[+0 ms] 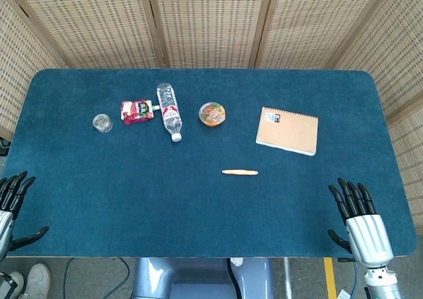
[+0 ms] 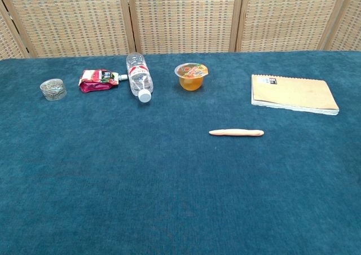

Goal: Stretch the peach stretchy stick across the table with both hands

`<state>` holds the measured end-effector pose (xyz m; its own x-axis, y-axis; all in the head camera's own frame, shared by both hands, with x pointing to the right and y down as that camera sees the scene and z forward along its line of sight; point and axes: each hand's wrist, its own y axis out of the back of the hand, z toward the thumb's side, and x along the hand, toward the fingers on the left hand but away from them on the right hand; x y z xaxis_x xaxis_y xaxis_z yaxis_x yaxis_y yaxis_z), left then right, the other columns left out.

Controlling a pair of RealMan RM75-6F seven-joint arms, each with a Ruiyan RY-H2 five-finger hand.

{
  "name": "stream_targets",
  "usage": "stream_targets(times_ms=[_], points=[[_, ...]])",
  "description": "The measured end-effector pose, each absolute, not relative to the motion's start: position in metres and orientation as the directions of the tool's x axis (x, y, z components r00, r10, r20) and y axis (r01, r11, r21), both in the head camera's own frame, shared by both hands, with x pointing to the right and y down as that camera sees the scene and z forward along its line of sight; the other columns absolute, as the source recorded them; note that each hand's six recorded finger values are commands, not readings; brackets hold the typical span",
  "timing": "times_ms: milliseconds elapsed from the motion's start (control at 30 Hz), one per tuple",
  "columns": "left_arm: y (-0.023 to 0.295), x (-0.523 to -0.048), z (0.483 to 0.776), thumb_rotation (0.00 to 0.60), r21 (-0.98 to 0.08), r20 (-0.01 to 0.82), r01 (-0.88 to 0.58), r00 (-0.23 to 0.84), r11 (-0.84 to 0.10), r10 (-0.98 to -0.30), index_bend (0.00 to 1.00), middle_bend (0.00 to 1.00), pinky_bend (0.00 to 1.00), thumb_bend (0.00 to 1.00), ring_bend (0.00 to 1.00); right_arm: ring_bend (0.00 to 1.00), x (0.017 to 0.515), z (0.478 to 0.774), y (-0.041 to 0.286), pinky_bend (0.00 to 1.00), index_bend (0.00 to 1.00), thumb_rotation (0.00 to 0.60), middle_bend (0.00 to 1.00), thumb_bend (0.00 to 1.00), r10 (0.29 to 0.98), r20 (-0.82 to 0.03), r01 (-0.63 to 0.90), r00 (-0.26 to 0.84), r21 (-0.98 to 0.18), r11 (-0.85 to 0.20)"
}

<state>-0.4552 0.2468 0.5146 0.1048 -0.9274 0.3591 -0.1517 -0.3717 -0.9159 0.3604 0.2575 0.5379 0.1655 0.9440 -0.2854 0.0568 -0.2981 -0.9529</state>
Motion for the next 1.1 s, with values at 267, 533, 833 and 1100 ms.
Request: stream_targets(times_ms=[267, 533, 833, 1100], points=[[0.246, -0.456, 0.517, 0.600, -0.917, 0.360, -0.144, 0.098, -0.372, -0.928, 0.00, 0.00, 0.00, 0.00, 0.00, 0.00, 0.361, 0.545, 0.257, 0.00, 0.00, 0.600, 0.00, 0.00, 0.936, -0.309, 0.037, 0.168, -0.947, -0.320], [0.240, -0.456, 0.526, 0.600, -0.917, 0.368, -0.134, 0.079, -0.376, -0.926, 0.00, 0.00, 0.00, 0.00, 0.00, 0.00, 0.345, 0.573, 0.223, 0.00, 0.08, 0.600, 0.00, 0.00, 0.895, -0.392, 0.033, 0.215, -0.912, -0.408], [0.236, -0.456, 0.539, 0.600, -0.912, 0.395, -0.101, 0.052, -0.399, -0.917, 0.00, 0.00, 0.00, 0.00, 0.00, 0.00, 0.301, 0.607, 0.153, 0.00, 0.36, 0.600, 0.00, 0.17, 0.840, -0.492, 0.136, 0.229, -0.838, -0.528], [0.232, -0.455, 0.549, 0.600, -0.903, 0.419, -0.089, 0.036, -0.421, -0.907, 0.00, 0.00, 0.00, 0.00, 0.00, 0.00, 0.253, 0.645, 0.113, 0.00, 0.42, 0.600, 0.00, 0.34, 0.788, -0.582, 0.247, 0.201, -0.748, -0.616]])
